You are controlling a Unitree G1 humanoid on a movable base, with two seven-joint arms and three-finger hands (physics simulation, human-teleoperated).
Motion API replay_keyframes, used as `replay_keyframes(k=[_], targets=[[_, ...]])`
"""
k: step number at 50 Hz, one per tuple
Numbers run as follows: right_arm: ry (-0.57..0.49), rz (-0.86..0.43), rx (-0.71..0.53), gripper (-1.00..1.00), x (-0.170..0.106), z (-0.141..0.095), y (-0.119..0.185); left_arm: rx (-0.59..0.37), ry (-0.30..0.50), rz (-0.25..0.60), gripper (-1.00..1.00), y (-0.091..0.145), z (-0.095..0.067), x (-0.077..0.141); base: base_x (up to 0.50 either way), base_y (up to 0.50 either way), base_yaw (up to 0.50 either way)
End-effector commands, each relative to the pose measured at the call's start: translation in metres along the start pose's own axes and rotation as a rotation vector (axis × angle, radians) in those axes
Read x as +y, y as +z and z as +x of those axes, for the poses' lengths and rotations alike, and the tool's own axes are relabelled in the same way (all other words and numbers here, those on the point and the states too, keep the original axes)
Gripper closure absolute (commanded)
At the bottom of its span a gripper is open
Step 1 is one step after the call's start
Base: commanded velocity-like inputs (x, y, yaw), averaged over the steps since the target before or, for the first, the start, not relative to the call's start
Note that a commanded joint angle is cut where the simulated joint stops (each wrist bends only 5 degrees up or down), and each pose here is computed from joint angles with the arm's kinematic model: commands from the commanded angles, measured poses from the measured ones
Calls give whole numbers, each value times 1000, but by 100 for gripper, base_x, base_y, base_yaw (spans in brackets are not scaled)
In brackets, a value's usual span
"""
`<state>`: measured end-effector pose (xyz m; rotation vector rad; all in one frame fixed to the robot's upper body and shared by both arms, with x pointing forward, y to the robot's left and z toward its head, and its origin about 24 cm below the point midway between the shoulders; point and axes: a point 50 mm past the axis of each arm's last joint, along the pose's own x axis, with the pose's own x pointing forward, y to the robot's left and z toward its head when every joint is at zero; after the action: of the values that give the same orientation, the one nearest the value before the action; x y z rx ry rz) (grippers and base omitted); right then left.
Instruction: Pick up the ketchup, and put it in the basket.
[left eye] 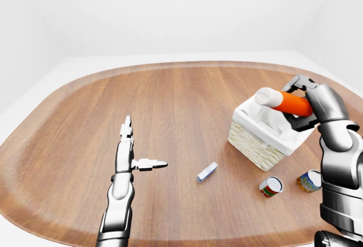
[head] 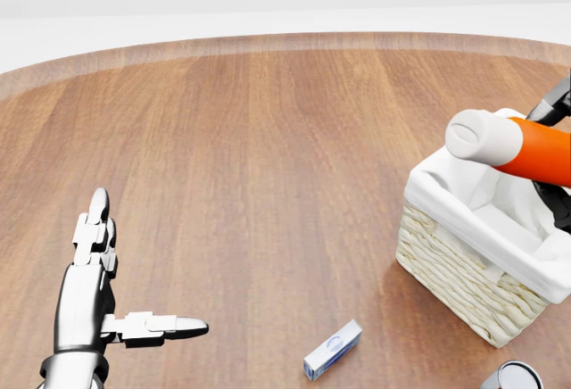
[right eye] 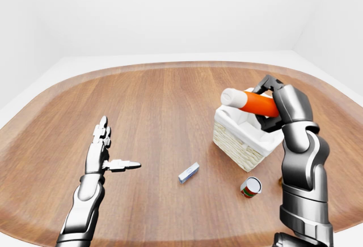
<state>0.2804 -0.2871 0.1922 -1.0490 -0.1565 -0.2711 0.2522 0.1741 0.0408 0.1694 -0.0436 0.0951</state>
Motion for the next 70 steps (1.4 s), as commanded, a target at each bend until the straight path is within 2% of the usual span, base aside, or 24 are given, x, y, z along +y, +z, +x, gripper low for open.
replay_keyframes(k=[1, 22, 35, 48, 70], targets=[[-9, -63, 15, 100, -7, 7, 0, 2, 0, 1, -100, 0, 0, 0, 0, 0, 0], [25, -141, 53, 100, -6, 11, -6, 1, 0, 1, -100, 0, 0, 0, 0, 0, 0], [56, -196, 125, 100, 2, 14, -22, 8, -2, 4, -100, -2, -1, -1, 0, 0, 0], [82, -204, 151, 100, 15, 21, -26, -3, -1, 0, -100, 1, -1, 0, 0, 0, 0], [100, -227, 269, 100, 42, 34, -54, -12, 4, -5, -100, 3, -2, 2, 0, 0, 0]])
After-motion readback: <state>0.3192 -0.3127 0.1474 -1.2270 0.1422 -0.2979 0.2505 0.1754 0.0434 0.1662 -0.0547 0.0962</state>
